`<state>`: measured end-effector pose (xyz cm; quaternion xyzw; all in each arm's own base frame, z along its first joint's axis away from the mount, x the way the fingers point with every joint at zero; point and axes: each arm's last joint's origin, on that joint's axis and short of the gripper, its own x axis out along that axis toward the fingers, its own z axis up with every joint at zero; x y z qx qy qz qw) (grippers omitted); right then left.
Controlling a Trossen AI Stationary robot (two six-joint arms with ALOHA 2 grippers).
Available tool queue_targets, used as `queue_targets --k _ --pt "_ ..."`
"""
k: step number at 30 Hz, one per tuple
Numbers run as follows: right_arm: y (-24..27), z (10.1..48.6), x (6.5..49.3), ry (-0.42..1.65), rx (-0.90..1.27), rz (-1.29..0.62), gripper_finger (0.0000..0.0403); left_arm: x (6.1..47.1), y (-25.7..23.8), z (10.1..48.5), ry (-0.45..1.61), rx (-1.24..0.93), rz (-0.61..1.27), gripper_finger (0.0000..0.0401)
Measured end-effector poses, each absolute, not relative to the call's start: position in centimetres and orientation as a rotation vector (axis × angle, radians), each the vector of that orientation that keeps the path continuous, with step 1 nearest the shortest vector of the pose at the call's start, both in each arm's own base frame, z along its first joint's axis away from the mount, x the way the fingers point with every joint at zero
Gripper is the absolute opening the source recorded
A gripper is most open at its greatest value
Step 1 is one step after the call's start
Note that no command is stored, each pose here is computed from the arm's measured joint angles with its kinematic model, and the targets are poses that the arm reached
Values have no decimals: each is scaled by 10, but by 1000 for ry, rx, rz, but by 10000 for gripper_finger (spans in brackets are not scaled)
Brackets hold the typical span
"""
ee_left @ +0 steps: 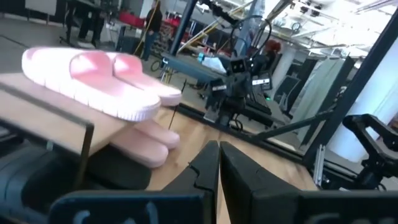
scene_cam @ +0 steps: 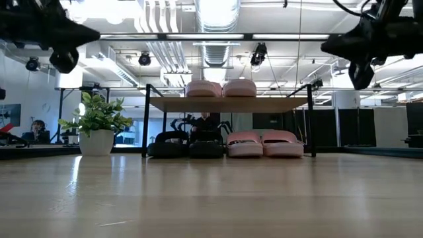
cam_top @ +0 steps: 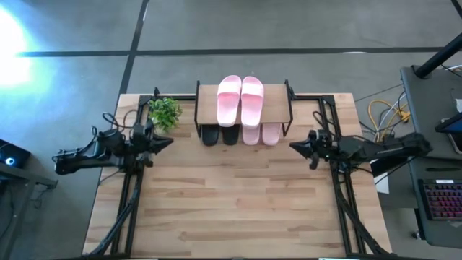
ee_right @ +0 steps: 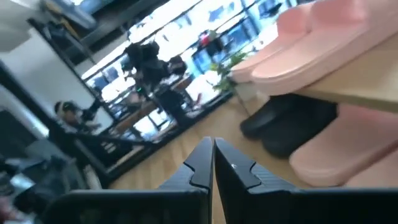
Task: Pick and place slides into the shelf
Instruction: Return to Home Position
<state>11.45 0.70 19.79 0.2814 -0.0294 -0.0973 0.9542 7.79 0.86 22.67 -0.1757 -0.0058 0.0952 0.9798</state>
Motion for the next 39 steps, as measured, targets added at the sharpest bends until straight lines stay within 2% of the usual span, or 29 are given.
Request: queue_targets --k 8,11,13,19,28,33,39 --pt "5 169 112 -6 546 -272 8 87 6 204 53 -352 107 0" --pt "5 155 112 34 678 -297 9 88 5 198 36 -332 50 0" --pt "5 156 113 25 666 -291 9 90 5 195 -2 -315 39 0" --pt "10 179 112 -124 413 -59 9 97 5 182 -46 -343 3 0" --pt "14 177 105 -71 348 122 9 99 7 171 -57 -411 61 0" --pt "15 172 99 -29 302 162 9 100 10 166 -36 -432 188 0" --pt "14 165 98 34 289 118 9 102 10 164 -10 -432 199 0"
